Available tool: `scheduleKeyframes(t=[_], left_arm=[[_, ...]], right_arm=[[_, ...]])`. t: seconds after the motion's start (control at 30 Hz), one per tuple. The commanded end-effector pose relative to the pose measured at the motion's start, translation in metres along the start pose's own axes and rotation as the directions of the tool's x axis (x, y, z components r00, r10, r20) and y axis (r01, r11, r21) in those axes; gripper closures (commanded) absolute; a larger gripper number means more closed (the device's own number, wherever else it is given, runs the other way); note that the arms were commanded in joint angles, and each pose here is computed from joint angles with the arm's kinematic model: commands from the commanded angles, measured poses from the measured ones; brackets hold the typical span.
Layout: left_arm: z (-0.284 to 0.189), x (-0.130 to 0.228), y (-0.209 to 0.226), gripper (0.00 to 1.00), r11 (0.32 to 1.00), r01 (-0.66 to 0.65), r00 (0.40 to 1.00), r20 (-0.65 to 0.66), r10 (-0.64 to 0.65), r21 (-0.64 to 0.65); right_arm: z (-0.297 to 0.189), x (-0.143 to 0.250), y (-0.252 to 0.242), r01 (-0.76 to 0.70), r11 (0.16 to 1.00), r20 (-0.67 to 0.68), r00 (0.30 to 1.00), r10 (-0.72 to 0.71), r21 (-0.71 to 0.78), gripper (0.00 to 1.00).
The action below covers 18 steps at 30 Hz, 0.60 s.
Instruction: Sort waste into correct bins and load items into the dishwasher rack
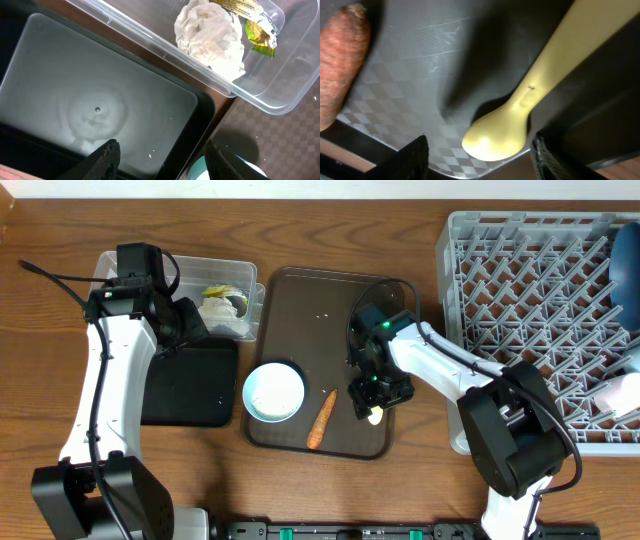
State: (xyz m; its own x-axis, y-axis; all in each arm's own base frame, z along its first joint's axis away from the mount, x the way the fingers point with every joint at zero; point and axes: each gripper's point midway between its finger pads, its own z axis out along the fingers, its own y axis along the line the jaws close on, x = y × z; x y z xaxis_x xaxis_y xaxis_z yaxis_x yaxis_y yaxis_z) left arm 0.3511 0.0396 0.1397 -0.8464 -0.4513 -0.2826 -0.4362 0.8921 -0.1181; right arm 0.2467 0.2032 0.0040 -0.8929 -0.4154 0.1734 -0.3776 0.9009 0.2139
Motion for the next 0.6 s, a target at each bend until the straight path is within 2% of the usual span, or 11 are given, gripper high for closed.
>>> scheduleKeyframes(t=[0.0, 0.13, 0.57], left_arm=[[-0.0085, -0.0038, 0.0004, 0.43, 1.0, 0.006, 1.0, 0.026, -0.006, 0.003], [-0.0085, -0.0038, 0.0004, 0.43, 1.0, 0.006, 1.0, 0.026, -0.006, 0.003], [-0.0085, -0.0038, 0.0004, 0.43, 1.0, 0.006, 1.0, 0.026, -0.006, 0.003]], right_arm=[[0.0181, 0.0155, -0.0239, -0.098, 0.988, -0.052, 0.993, 0.105, 0.12, 0.4], [0.0179, 0.0181, -0.0241, -0.171, 0.977, -0.053, 0.982, 0.179, 0.126, 0.53], [0.0164, 0.0223, -0.0337, -0.225, 0.957, -0.048, 0.97, 0.237, 0.185, 0.59]])
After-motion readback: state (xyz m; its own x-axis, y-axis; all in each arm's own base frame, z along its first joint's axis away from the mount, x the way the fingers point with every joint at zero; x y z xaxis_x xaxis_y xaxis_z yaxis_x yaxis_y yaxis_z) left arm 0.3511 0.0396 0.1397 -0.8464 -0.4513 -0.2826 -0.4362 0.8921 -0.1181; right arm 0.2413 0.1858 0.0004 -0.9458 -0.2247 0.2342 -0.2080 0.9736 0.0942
